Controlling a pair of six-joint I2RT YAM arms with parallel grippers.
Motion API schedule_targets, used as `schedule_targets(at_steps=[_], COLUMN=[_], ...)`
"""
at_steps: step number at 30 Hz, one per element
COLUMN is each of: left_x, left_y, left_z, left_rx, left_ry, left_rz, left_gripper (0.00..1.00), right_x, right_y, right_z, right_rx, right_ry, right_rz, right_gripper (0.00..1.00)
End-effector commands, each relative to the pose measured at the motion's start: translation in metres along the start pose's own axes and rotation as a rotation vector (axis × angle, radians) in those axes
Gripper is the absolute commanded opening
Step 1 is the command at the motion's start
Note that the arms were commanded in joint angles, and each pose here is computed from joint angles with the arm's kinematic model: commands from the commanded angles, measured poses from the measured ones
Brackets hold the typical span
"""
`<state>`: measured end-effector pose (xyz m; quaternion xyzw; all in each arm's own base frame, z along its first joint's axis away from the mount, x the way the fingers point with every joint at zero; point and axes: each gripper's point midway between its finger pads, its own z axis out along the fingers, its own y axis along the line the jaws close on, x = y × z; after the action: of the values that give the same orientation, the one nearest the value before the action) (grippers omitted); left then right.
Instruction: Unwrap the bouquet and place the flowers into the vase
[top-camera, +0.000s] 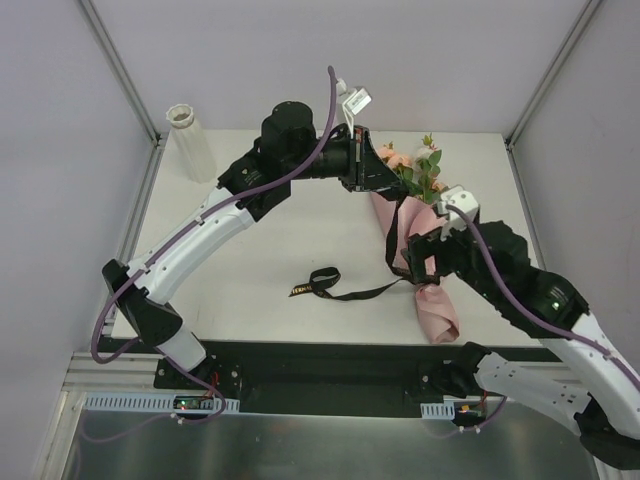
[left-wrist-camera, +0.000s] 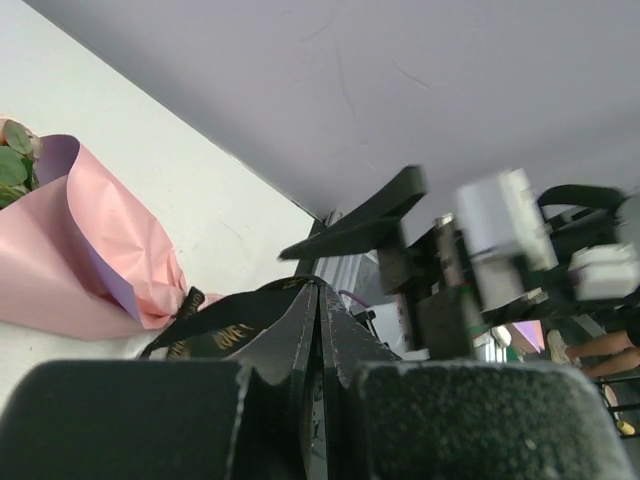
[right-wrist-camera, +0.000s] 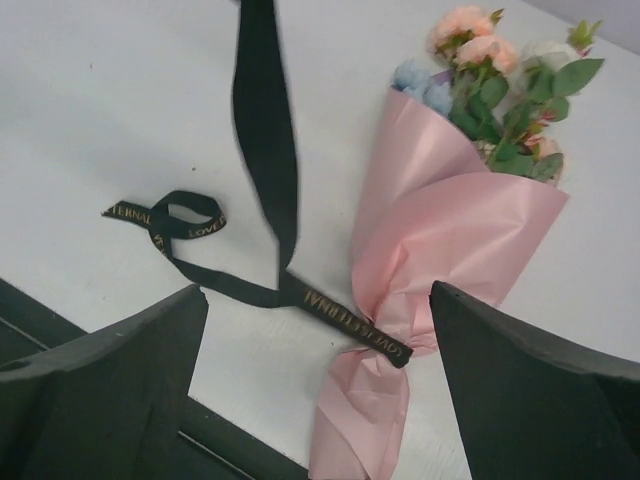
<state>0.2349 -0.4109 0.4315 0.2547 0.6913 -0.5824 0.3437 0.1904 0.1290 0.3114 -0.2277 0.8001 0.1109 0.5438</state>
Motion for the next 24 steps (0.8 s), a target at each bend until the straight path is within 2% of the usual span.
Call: schedule_targets(at_steps=[1,4,5,7,8,12,17,20,23,24], left_x=[-0.020,-0.021,-0.023,-0.023,-0.025,-0.026,-0.035,-0.046,-0.057,-0.061], left_y=[-0.020,-0.018,-0.020,-0.016,-0.020,-0.011,0.009,0.036,0.057,0.049], left_z=[-0.022,-0.027,-0.031,-0.036,-0.042,-0.057,-0.083,-0.100,-0.106,-0.107], left_rx=[0.017,0.009,0.009,-0.007,-0.006,-0.044,-0.133,-0.218,-0.251,-0.213], left_ry=[-0.074,-0.080,-0.087,-0.093,-0.103,-0.126,-0.192,-0.236,-0.244,-0.232], left_rz=[0.069,0.070,0.072,0.068,0.076,0.076,0.076,0.055,0.028,0.031], left_gripper=[0.00,0.00,0.00,0.00,0.00,0.00,0.00,0.00,0.00,0.00], right_x=[0.031,0.041,0.035,0.044,0.043,0.053,0.045,0.042,0.042,0.044], right_y=[0.041,0.068,0.072,0.076,0.076,0.054,0.054,0.061,0.073,0.076], right_z=[0.040,0.059,0.065,0.079,0.085,0.110,0.102,0.098,0.105,0.108], right_rx=[-0.168,-0.271,-0.281,-0.274,-0.264,-0.096,-0.111,-0.155,-0.201,-0.213], right_ry=[0.124,0.135,0.108,0.134,0.132,0.197,0.183,0.171,0.169,0.176], right_rz=[-0.075,-0.026,-0.008,-0.002,-0.004,-0.056,-0.057,-0.032,-0.022,-0.024], right_gripper=[0.96,0.96,0.96,0.96,0.98,0.89,0.92,0.95,0.95,0.96])
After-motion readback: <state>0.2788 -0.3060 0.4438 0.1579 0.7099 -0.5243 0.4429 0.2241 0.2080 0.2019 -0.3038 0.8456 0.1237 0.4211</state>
